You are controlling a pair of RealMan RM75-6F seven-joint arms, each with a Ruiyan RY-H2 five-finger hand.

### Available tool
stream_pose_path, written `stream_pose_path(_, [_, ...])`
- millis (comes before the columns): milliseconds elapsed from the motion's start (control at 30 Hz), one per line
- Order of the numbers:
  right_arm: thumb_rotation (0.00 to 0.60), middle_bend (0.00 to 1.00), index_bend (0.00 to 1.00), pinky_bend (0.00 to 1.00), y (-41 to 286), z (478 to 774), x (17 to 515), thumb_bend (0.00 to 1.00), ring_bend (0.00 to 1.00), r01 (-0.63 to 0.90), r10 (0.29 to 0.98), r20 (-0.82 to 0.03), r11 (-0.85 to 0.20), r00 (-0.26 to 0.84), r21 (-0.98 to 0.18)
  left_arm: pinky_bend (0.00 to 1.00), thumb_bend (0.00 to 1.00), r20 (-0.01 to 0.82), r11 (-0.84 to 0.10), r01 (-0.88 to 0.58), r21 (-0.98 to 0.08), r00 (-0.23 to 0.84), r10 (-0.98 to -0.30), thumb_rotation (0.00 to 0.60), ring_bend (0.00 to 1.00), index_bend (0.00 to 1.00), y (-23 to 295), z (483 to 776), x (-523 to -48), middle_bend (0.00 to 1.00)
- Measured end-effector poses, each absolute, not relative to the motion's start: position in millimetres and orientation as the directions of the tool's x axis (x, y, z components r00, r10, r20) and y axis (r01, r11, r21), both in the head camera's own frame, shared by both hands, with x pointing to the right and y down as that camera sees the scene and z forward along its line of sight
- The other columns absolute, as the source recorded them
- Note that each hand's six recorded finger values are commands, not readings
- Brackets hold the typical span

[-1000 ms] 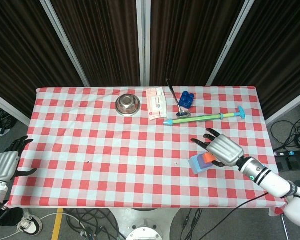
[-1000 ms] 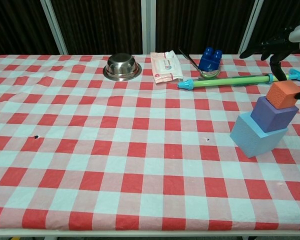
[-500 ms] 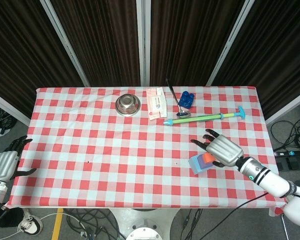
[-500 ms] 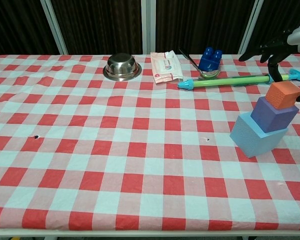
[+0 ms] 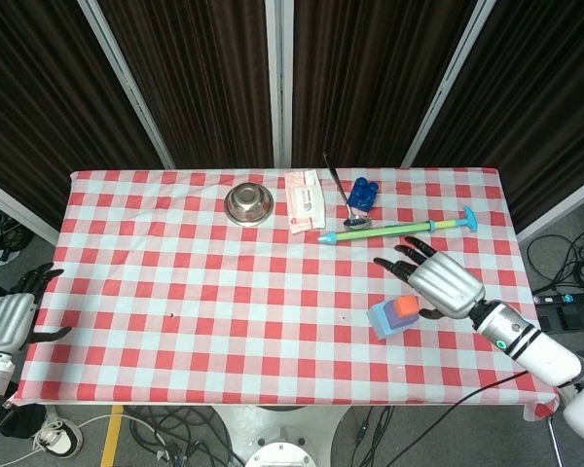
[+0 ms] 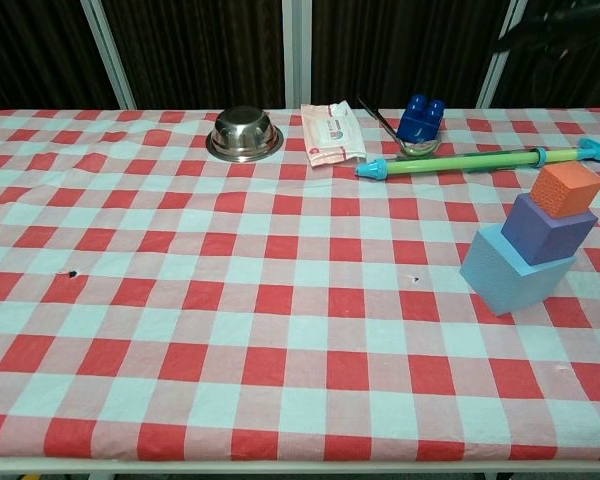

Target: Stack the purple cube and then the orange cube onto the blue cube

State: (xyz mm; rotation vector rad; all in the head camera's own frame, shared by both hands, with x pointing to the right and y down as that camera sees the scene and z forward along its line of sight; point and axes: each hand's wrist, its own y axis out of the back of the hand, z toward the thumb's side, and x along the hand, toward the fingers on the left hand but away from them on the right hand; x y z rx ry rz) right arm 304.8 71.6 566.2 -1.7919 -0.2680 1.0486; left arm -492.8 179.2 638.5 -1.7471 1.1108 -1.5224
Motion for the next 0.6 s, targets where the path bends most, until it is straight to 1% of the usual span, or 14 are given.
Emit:
stream_pose_path(100, [0.600, 0.26, 0.00, 0.06, 65.2, 546.9, 322.8, 0.03, 0.06, -0.205, 0.698, -0.455, -0.416, 0.553, -0.886, 0.28, 0.09, 0.504, -0.496, -0.220, -0.840, 0.023, -0.863, 0.600, 0.12, 0.22, 179.5, 636.8, -488.9, 0.19])
stream_pose_path(167, [0.600, 0.24, 0.00, 0.06, 63.4, 535.1, 343.9, 0.05, 0.05, -0.162, 0.781, -0.401, -0.370, 0.479, -0.915, 0.28, 0.09, 0.503, -0.496, -0.219, -0.840, 0.029, -0.864, 0.600, 0.12, 0.22, 179.7, 636.1, -487.1, 0.19])
stream_pose_path(200, [0.600, 0.23, 0.00, 0.06, 63.6, 530.9, 354.8, 0.06, 0.04, -0.148, 0.816, -0.380, -0.351, 0.436, -0.925, 0.28, 0.09, 0.502, -0.496, -0.219, -0.840, 0.031, -0.864, 0.600, 0.12, 0.22, 179.8, 635.9, -486.6, 0.19])
stream_pose_path(233, [0.600, 0.22, 0.00, 0.05, 65.3, 526.6, 370.7, 0.06, 0.03, -0.132, 0.858, -0.354, -0.329, 0.371, -0.935, 0.28, 0.09, 0.501, -0.496, -0.219, -0.840, 0.033, -0.865, 0.600, 0.12, 0.22, 179.8, 635.7, -486.0, 0.19])
stream_pose_path(300, [0.600, 0.20, 0.00, 0.04, 71.7, 524.5, 396.8, 0.07, 0.02, -0.115, 0.907, -0.333, -0.313, 0.258, -0.943, 0.28, 0.09, 0.498, -0.494, -0.220, -0.841, 0.040, -0.866, 0.600, 0.12, 0.22, 179.6, 635.1, -484.4, 0.19])
stream_pose_path(333, [0.600, 0.18, 0.00, 0.04, 78.9, 526.4, 414.6, 0.07, 0.01, -0.108, 0.926, -0.332, -0.316, 0.178, -0.942, 0.28, 0.09, 0.496, -0.493, -0.221, -0.842, 0.044, -0.867, 0.600, 0.12, 0.22, 179.5, 634.8, -483.4, 0.19])
stream_pose_path(400, [0.600, 0.17, 0.00, 0.03, 92.7, 532.8, 439.9, 0.07, 0.00, -0.099, 0.938, -0.341, -0.335, 0.063, -0.937, 0.28, 0.09, 0.492, -0.491, -0.221, -0.842, 0.056, -0.869, 0.600, 0.12, 0.22, 179.6, 634.1, -480.6, 0.19])
stream_pose_path(433, [0.600, 0.17, 0.00, 0.03, 103.2, 538.9, 454.6, 0.07, 0.00, -0.091, 0.936, -0.352, -0.351, -0.006, -0.932, 0.28, 0.09, 0.491, -0.492, -0.221, -0.842, 0.063, -0.869, 0.600, 0.12, 0.22, 179.8, 633.8, -479.2, 0.19])
stream_pose_path(467, [0.600, 0.16, 0.00, 0.03, 111.2, 544.1, 463.7, 0.07, 0.00, -0.083, 0.931, -0.361, -0.364, -0.050, -0.928, 0.28, 0.09, 0.489, -0.492, -0.220, -0.842, 0.072, -0.869, 0.600, 0.12, 0.22, 180.2, 633.4, -477.1, 0.19])
stream_pose_path(533, [0.600, 0.16, 0.00, 0.02, 124.8, 554.3, 477.5, 0.07, 0.00, -0.072, 0.921, -0.374, -0.383, -0.111, -0.921, 0.28, 0.09, 0.486, -0.493, -0.220, -0.842, 0.086, -0.870, 0.600, 0.12, 0.22, 180.7, 632.6, -473.9, 0.19])
stream_pose_path(600, [0.600, 0.16, 0.00, 0.02, 130.3, 559.5, 483.0, 0.07, 0.00, -0.071, 0.918, -0.377, -0.387, -0.127, -0.919, 0.28, 0.09, 0.484, -0.493, -0.222, -0.841, 0.096, -0.870, 0.600, 0.12, 0.22, 181.1, 631.8, -470.7, 0.19])
